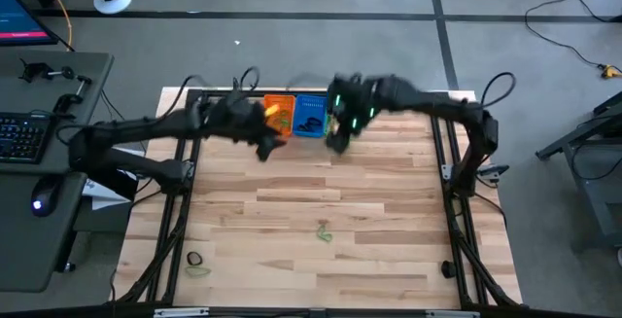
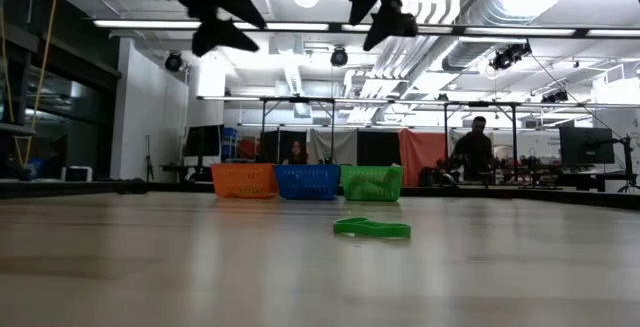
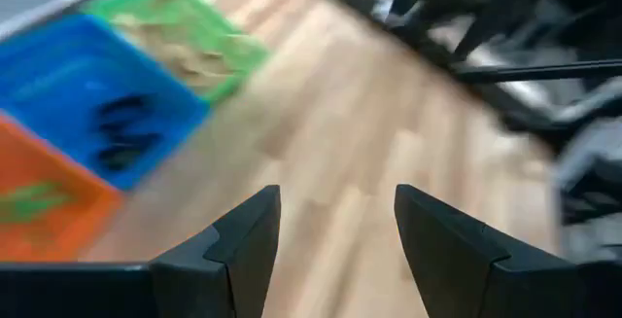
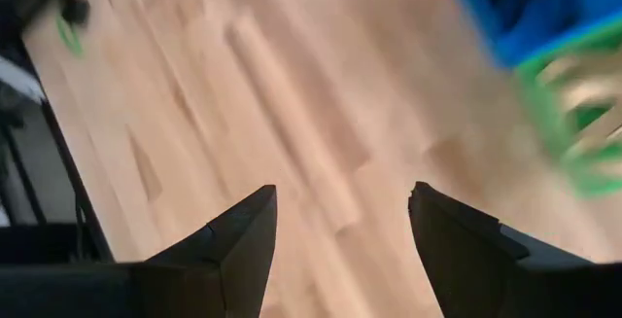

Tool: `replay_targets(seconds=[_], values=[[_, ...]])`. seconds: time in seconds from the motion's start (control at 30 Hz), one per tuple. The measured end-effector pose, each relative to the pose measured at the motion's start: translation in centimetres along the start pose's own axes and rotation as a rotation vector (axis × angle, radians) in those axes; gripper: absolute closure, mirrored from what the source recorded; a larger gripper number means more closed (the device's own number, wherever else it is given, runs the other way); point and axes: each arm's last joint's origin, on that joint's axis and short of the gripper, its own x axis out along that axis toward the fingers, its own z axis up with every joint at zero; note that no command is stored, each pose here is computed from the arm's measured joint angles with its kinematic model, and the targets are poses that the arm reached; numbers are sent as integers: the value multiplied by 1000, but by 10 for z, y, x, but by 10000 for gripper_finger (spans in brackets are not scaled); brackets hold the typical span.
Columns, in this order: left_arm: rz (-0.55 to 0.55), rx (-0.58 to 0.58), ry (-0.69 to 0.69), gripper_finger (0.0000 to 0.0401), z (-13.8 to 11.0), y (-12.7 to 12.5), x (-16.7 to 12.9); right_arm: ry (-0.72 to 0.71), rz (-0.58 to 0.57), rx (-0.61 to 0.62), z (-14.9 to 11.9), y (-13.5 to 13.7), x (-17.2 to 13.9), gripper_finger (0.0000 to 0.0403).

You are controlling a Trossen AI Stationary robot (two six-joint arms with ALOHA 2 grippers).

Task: Sort rubber bands into baskets
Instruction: Put the green rubber band into the orange bin

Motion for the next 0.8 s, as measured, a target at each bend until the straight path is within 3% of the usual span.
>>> replay_targets(seconds=[0.2,0.33,0.5,0.67,0.8], values=[[-203,-158,-126,203,-54,-5,-16,182,-31,-77,-68,66,60,181],[-318,-242,-210,203,-66,-8,-26,209,11,-166,-110,87,102,181],[-329,-255,-267,203,-64,-12,-31,105,57,-301,-136,100,132,181],[-294,-295,-292,203,-61,-12,-30,63,-7,-610,-156,112,153,181],[-288,-356,-296,203,-61,-11,-30,61,15,-801,-170,124,176,181]])
